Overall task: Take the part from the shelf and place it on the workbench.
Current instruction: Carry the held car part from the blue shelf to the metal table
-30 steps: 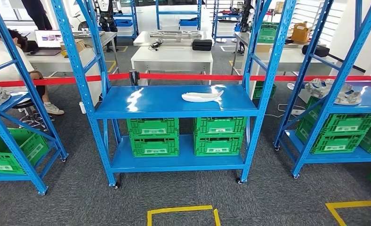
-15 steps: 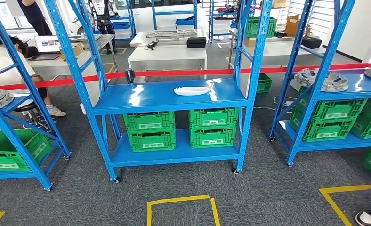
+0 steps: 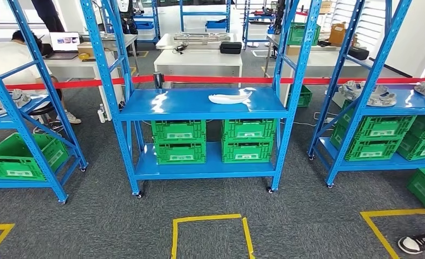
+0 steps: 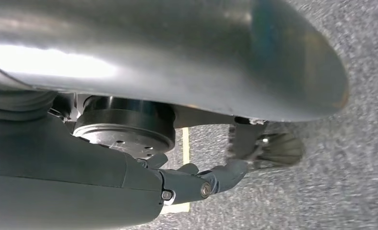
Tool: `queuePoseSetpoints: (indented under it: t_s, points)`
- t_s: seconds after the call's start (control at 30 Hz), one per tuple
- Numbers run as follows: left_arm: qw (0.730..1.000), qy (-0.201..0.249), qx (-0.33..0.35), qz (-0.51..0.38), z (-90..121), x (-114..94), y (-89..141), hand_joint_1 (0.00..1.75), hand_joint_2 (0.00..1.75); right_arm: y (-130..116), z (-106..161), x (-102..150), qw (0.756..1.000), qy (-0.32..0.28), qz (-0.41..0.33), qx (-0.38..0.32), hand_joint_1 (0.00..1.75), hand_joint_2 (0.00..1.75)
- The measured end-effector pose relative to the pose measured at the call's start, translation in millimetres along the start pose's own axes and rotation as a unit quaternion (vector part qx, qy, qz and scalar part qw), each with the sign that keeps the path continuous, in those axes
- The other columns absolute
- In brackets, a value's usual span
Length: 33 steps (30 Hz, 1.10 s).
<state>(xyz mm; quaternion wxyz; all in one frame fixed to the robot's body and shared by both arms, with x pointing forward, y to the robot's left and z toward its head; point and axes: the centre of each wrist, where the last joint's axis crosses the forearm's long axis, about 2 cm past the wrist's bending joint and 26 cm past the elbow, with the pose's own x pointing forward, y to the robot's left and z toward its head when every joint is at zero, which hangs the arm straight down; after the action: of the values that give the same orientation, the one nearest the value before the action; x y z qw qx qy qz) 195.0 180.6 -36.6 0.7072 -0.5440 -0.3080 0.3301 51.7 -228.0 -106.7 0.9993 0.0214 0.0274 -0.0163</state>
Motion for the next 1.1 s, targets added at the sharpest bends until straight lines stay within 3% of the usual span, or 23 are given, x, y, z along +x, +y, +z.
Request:
queuePoseSetpoints:
  t_s: [0.3,0.67,1.1]
  points:
    - [1.000,0.002,-0.021,-0.001,-16,3,-15,1.75,1.75,2,0,0,1.000,0.001,-0.023,0.020,0.00,0.00]
    - [0.999,-0.021,-0.031,0.009,-16,14,-13,1.75,1.75,3,-1,-5,0.999,0.006,-0.024,0.024,0.00,0.00]
    - [0.995,-0.085,-0.013,0.042,21,4,18,1.75,1.75,3,-1,-9,0.999,0.006,0.037,0.021,0.00,0.00]
